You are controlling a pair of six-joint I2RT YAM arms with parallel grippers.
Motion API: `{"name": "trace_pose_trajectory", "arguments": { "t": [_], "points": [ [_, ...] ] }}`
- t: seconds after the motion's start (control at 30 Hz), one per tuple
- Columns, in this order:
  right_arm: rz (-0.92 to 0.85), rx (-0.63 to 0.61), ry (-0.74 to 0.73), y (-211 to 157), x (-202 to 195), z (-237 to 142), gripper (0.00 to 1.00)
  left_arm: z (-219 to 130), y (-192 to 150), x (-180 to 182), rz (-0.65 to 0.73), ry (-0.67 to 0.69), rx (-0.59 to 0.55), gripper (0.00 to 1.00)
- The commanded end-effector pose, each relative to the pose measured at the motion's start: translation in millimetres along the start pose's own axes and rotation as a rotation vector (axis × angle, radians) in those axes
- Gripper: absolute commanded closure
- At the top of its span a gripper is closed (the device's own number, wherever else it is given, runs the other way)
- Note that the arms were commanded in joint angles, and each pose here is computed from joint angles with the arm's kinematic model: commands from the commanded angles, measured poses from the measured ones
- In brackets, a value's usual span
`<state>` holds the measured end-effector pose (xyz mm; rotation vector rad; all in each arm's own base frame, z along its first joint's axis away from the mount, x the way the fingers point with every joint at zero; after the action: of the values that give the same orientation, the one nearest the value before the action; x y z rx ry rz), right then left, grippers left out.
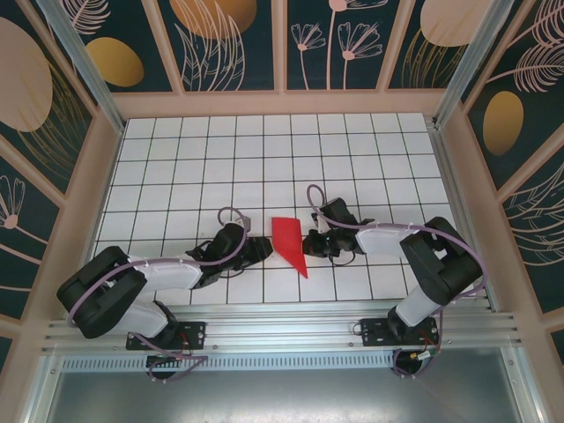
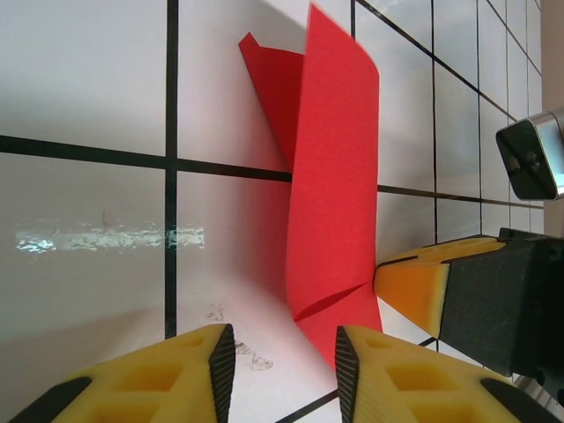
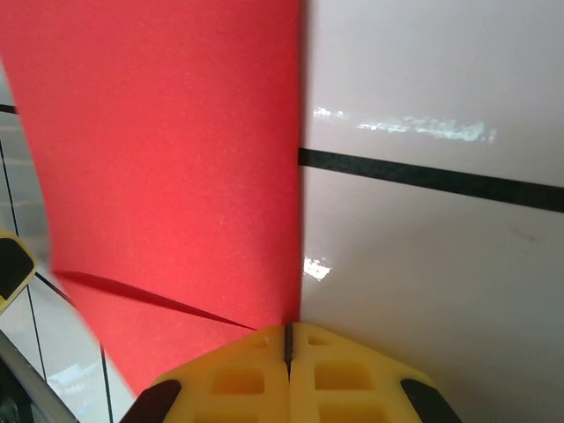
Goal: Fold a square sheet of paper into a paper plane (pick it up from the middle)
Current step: Fold the wing for the fifth time at the center of the table.
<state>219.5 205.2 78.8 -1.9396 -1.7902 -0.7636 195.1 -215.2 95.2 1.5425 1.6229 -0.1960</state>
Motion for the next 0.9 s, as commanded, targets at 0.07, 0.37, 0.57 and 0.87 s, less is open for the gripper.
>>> {"name": "trace_pose_trajectory", "arguments": {
  "t": [0.07,0.37,0.57,0.87],
  "points": [
    [-0.006,0.018,-0.006,-4,-10,8,0.94,7,6,-16,-0.014,-0.078,-0.011,0.58],
    [-0.003,0.021,-0.016,-4,-13,10,0.93,26,7,-19,-0.045,-0.117,-0.001,0.54],
    [-0.001,0.02,-0.02,-4,-14,10,0.93,35,9,-26,-0.055,-0.168,0.008,0.54],
    [0.003,0.012,-0.022,-2,-15,10,0.93,42,11,-33,-0.058,-0.208,0.024,0.56]
  ]
}}
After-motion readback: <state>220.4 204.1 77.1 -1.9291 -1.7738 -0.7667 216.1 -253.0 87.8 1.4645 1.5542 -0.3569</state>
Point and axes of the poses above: each hand's point on the last joint's axis, 136 mm out from that joint toward the fingers, its own z axis out along the fingers, its own x axis along the line the jaws close on, y = z × x, the point moved 8 cm from there along -z, back along the fingers, and after that the axes turned 10 degrees about z, right-handed, at the moved point
